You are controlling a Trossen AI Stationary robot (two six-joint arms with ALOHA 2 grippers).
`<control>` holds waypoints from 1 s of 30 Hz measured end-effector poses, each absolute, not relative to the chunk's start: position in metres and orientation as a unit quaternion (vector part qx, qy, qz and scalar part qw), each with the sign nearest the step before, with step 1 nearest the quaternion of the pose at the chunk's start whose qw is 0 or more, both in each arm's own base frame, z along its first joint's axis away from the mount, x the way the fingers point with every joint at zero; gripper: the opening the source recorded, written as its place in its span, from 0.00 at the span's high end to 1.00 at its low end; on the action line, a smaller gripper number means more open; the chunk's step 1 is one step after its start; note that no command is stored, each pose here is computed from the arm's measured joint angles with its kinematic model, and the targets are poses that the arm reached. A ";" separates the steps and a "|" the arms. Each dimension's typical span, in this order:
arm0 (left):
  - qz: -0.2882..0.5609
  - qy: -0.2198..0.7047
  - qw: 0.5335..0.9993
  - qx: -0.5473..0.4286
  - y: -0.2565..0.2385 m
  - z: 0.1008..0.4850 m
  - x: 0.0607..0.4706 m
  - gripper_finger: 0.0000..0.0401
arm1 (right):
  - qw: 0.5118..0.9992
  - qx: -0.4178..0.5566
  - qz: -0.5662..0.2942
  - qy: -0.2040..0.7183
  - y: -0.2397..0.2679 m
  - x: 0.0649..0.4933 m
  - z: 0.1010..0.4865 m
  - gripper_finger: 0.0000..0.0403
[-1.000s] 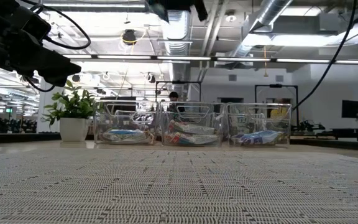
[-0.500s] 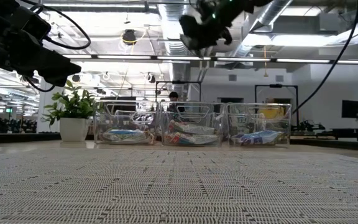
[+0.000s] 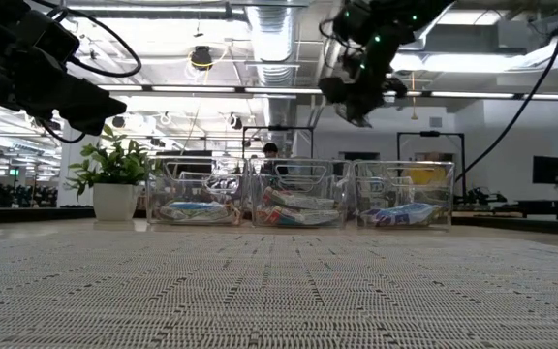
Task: Pick and place Granola Bars by type
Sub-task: Put the purple granola bar into the right transparent bin
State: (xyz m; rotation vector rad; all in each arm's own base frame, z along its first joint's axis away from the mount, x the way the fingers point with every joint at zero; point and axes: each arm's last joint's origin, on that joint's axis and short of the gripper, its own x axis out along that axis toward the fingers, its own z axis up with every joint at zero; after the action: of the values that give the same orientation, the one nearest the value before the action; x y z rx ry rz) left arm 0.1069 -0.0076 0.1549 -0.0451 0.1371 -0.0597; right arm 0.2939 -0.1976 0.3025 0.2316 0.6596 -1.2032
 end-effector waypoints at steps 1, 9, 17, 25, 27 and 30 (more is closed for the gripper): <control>-0.030 0.068 0.997 -0.022 -0.008 0.155 0.107 0.61 | 0.759 0.116 -0.560 0.310 -0.199 0.290 0.301 0.82; -0.030 0.068 0.997 -0.020 -0.008 0.155 0.107 0.61 | 0.724 0.205 -0.540 0.378 -0.197 0.273 0.288 0.82; -0.030 0.068 0.997 -0.020 -0.008 0.155 0.107 0.61 | 0.719 0.285 -0.462 0.435 -0.191 0.268 0.280 0.82; -0.030 0.068 0.997 -0.018 -0.008 0.155 0.107 0.61 | 0.709 0.287 -0.449 0.462 -0.189 0.263 0.278 0.82; -0.030 0.068 0.997 -0.021 -0.008 0.155 0.107 0.61 | 0.710 0.283 -0.448 0.464 -0.190 0.262 0.278 0.82; -0.030 0.068 0.997 -0.020 -0.008 0.155 0.107 0.61 | 0.712 0.278 -0.445 0.467 -0.191 0.262 0.278 0.80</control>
State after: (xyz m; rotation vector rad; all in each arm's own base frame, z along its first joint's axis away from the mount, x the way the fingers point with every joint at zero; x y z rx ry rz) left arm 0.1069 -0.0076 0.1549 -0.0396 0.1367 -0.0599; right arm 0.2618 -0.1909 0.2778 0.6164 1.0365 -0.9864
